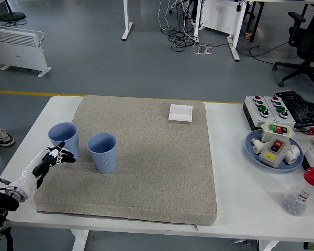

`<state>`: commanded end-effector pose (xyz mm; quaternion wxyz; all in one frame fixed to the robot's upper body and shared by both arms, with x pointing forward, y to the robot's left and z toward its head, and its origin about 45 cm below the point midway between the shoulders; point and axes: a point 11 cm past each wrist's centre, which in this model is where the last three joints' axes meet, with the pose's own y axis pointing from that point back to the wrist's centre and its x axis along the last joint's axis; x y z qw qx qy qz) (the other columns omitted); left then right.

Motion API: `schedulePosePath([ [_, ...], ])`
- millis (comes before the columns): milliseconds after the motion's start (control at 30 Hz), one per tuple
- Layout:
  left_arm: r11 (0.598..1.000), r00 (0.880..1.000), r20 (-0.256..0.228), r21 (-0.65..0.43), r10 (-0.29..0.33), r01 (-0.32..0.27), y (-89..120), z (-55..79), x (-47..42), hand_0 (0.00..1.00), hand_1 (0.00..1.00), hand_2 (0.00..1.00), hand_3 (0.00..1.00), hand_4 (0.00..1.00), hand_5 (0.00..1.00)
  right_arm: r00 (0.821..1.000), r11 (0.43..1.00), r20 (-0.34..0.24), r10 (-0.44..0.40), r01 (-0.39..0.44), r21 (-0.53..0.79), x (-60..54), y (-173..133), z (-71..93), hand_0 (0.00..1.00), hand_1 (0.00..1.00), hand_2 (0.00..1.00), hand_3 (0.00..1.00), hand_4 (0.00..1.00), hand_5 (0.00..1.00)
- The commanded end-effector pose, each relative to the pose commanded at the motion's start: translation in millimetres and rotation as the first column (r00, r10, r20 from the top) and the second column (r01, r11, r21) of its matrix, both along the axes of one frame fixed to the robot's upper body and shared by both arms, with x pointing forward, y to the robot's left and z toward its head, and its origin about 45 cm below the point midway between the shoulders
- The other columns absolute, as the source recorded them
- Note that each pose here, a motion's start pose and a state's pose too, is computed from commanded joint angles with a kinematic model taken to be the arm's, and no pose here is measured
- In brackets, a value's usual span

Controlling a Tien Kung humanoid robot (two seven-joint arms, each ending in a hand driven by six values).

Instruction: Push cup pick cup insert cup

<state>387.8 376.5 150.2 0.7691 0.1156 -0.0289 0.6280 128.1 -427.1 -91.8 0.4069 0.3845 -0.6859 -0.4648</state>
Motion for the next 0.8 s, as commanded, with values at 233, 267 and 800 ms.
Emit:
schedulePosePath([
  [233,1.000,1.000,-0.004,0.005,-0.006,0.006,0.2,-1.0,5.2,0.746,0.553,0.471,0.438,0.585,0.998,1.000,1.000,-0.004,0.004,-0.004,0.000,-0.8,0.3,-0.3,0.745,0.696,0.682,0.580,0.182,0.543],
  [267,1.000,1.000,-0.003,0.008,-0.007,0.007,0.2,-0.1,6.6,0.746,0.553,0.471,0.438,0.585,0.998,1.000,1.000,-0.004,0.004,-0.004,0.000,-0.6,0.4,-0.3,0.745,0.696,0.682,0.580,0.182,0.543],
  [800,0.999,0.999,-0.032,0.035,-0.006,0.007,4.7,-4.4,14.6,0.780,0.562,0.474,0.440,0.593,0.998,1.000,1.000,-0.016,0.008,-0.008,0.005,-4.9,3.0,-2.3,0.745,0.695,0.682,0.580,0.181,0.544],
])
